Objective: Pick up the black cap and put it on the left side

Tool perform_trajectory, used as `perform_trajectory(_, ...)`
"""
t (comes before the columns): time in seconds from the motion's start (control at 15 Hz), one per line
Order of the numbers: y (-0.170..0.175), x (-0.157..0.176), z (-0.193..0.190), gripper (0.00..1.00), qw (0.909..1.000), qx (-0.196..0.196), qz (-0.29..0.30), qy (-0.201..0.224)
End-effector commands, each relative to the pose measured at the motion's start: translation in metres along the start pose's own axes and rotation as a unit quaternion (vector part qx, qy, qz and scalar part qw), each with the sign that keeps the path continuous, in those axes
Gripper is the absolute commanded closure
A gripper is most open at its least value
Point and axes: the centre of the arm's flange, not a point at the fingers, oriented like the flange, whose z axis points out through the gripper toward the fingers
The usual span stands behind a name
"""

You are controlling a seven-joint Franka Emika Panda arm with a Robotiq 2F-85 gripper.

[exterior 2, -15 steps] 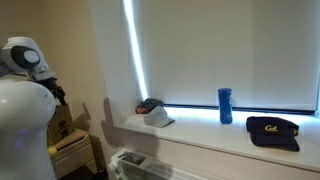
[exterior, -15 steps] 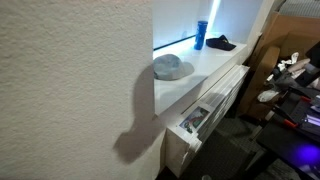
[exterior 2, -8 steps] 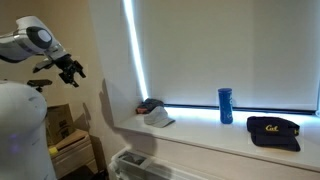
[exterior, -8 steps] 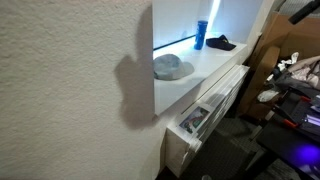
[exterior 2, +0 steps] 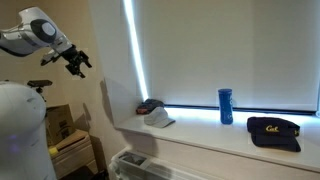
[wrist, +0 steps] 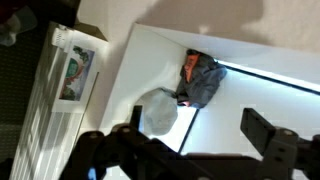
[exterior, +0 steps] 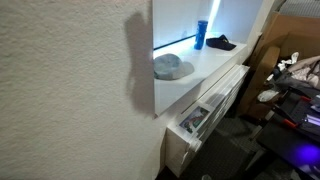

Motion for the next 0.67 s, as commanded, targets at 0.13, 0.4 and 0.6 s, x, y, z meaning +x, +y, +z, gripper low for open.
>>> perform_trajectory(0.13,-0.049,0.146,-0.058,0.0,0.9862,0.098,0.125,0.047)
perform_trajectory(0.4,-0.042,0.237,-0.058,0.0,0.9572,0.132,0.249,0.066)
perform_trajectory(0.6,-0.043,0.239,-0.067,0.0,0.9597,0.123,0.243,0.067)
